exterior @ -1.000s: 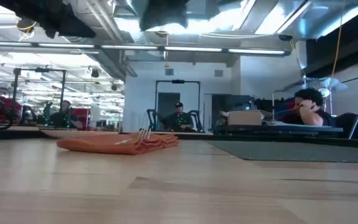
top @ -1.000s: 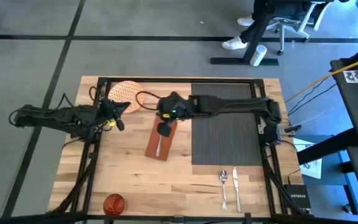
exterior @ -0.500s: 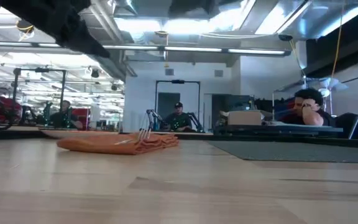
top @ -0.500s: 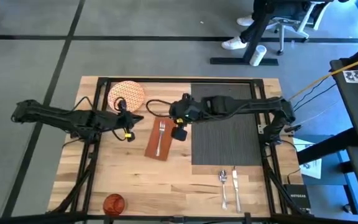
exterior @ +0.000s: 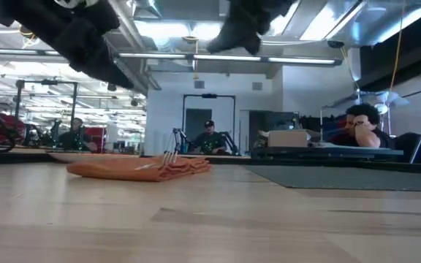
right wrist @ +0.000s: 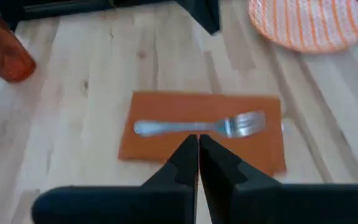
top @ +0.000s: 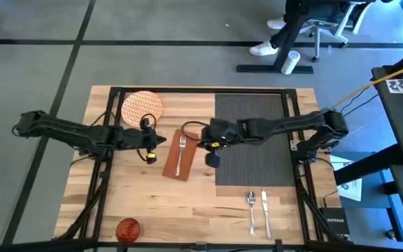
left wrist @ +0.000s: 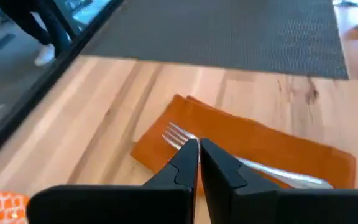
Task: Set table place
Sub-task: Move the orange table napkin to the middle left
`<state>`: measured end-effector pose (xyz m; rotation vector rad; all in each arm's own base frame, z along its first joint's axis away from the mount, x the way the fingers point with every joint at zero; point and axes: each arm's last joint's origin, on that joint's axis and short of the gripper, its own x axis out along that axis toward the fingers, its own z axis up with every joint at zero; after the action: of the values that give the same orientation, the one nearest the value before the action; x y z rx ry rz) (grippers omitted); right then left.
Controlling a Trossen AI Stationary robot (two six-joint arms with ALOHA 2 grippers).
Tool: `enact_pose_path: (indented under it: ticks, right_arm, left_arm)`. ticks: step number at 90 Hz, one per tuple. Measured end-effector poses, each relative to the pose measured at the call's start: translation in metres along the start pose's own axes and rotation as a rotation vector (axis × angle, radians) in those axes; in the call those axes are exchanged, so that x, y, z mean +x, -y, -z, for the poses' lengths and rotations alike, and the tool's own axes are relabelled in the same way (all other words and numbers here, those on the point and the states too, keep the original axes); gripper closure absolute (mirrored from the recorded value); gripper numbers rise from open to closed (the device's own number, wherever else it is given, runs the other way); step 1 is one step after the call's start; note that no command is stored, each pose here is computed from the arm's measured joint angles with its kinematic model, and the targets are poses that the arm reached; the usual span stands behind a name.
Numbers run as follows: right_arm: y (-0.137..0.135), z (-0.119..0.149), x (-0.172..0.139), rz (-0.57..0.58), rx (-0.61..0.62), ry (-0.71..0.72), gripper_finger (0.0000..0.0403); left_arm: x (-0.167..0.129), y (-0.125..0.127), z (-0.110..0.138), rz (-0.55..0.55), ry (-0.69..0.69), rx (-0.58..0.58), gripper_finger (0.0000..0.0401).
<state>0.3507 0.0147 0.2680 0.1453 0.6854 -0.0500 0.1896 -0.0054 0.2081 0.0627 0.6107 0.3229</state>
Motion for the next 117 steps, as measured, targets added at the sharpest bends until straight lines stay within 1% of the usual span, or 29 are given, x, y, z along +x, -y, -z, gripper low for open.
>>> enact_pose_path:
  ticks: [8, 15, 21, 27, 43, 51, 64, 93, 106, 117]
  right_arm:
    - [0.003, 0.015, -0.001, 0.007, 0.037, -0.013, 0.0403]
    - [0.004, 0.022, -0.004, 0.016, 0.055, -0.011, 0.0403]
    - [0.005, 0.022, -0.006, 0.022, 0.065, 0.017, 0.0403]
    - [0.005, 0.025, -0.007, 0.026, 0.074, 0.005, 0.0403]
    - [0.005, 0.025, -0.008, 0.025, 0.074, 0.008, 0.0403]
    - [0.005, 0.025, -0.008, 0.026, 0.074, 0.007, 0.0403]
    - [0.005, 0.025, -0.008, 0.026, 0.067, 0.005, 0.0403]
    - [0.005, 0.025, -0.008, 0.026, 0.058, 0.006, 0.0403]
    - [0.005, 0.025, -0.008, 0.027, 0.057, 0.006, 0.0403]
    - [0.005, 0.025, -0.008, 0.027, 0.055, 0.005, 0.0403]
  left_arm:
    - [0.01, 0.004, 0.002, 0.031, -0.025, -0.011, 0.0401]
    - [0.019, 0.008, 0.002, 0.039, -0.03, -0.015, 0.0401]
    - [0.029, 0.009, 0.003, 0.032, -0.034, -0.017, 0.0401]
    - [0.04, 0.008, 0.005, 0.012, -0.049, -0.015, 0.0401]
    - [0.067, 0.0, 0.018, -0.051, -0.149, -0.041, 0.0401]
    - [0.075, 0.0, 0.022, -0.042, -0.164, -0.053, 0.0401]
    - [0.083, 0.004, 0.023, -0.007, -0.15, -0.063, 0.0401]
    - [0.1, 0.009, 0.043, -0.019, -0.26, -0.06, 0.0401]
    - [0.105, 0.013, 0.046, -0.023, -0.263, -0.084, 0.0401]
    - [0.103, 0.019, 0.047, -0.021, -0.268, -0.099, 0.0401]
